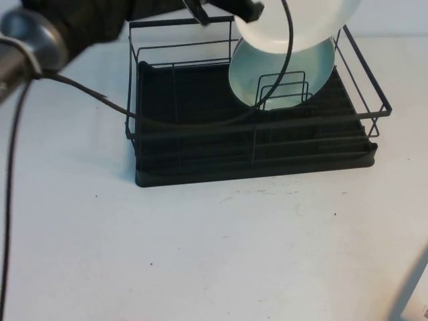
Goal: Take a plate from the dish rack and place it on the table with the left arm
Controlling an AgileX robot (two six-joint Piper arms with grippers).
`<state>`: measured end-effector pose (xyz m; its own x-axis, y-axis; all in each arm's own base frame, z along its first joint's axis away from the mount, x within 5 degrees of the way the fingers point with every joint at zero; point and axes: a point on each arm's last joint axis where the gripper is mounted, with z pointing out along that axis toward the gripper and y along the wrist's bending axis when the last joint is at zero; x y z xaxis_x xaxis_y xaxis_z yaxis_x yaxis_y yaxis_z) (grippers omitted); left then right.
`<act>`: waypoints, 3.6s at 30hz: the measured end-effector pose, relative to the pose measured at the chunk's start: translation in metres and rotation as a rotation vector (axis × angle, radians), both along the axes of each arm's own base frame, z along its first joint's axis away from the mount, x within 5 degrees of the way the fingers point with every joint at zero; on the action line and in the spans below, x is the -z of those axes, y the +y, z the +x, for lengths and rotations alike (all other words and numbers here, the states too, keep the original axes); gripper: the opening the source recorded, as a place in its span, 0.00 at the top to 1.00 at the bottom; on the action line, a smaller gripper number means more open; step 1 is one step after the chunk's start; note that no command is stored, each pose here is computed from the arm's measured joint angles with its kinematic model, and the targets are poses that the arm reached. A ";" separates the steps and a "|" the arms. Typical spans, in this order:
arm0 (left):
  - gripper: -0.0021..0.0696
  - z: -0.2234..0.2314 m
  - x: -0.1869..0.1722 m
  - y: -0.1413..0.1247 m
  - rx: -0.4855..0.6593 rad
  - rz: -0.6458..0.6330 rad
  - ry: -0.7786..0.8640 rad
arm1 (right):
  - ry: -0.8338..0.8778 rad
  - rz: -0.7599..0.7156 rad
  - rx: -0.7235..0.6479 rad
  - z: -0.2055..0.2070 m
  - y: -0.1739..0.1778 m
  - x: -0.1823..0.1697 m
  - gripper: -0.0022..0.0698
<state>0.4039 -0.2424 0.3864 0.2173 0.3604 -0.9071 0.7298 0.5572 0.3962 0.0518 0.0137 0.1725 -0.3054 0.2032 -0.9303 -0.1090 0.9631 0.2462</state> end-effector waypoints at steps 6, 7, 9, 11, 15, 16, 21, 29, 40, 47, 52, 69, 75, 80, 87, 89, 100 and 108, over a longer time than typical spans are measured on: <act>0.88 -0.050 -0.020 0.012 0.199 0.036 0.403 | 0.000 0.000 0.000 0.000 0.000 0.000 1.00; 0.88 -0.056 -0.015 0.014 0.229 0.073 0.499 | 0.000 0.000 0.000 0.000 0.000 0.000 1.00; 0.88 -0.066 -0.004 0.020 0.242 0.127 0.703 | 0.000 0.000 0.000 0.000 0.000 0.000 1.00; 0.88 -0.071 0.011 0.023 0.238 0.149 0.846 | 0.000 0.000 0.000 0.000 0.000 0.000 1.00; 0.88 -0.078 0.045 0.026 0.225 0.144 1.035 | 0.000 0.000 0.000 0.000 0.000 0.000 1.00; 0.88 -0.081 0.052 0.026 0.226 0.143 1.066 | 0.000 0.000 0.000 0.000 0.000 0.000 1.00; 0.88 -0.107 0.104 0.039 0.169 0.167 1.230 | 0.000 0.000 0.000 0.000 0.000 0.000 1.00; 0.88 -0.144 0.162 0.059 0.012 0.064 1.305 | 0.000 0.000 0.000 0.000 0.000 0.000 1.00; 0.88 -0.130 0.187 0.069 -0.205 -0.096 1.133 | 0.000 0.000 0.000 0.000 0.000 0.000 1.00; 0.88 -0.125 0.202 0.069 -0.248 -0.099 1.160 | 0.000 0.000 0.000 0.000 0.000 0.000 1.00; 0.71 -0.116 0.208 0.074 -0.328 -0.079 1.091 | 0.000 0.000 0.000 0.000 0.000 0.000 1.00; 0.78 -0.124 0.147 0.091 -0.317 0.017 0.722 | 0.000 0.000 0.000 0.000 0.000 0.000 1.00; 0.96 -0.156 0.108 0.100 -0.219 0.018 0.640 | 0.000 0.000 0.000 0.000 0.000 0.000 1.00; 0.97 -0.186 0.107 0.115 -0.236 0.004 0.619 | 0.000 0.000 0.000 0.000 0.000 0.000 1.00; 0.97 -0.229 0.116 0.138 -0.275 -0.037 0.588 | 0.000 0.000 0.000 0.000 0.000 0.000 1.00; 0.97 -0.241 0.118 0.139 -0.242 -0.033 0.608 | 0.000 0.000 0.000 0.000 0.000 0.000 1.00; 0.97 -0.273 0.110 0.153 -0.163 0.121 0.497 | 0.000 0.000 0.000 0.000 0.000 0.000 1.00; 0.97 -0.289 0.119 0.174 -0.350 -0.016 0.493 | 0.000 0.000 0.000 0.000 0.000 0.000 1.00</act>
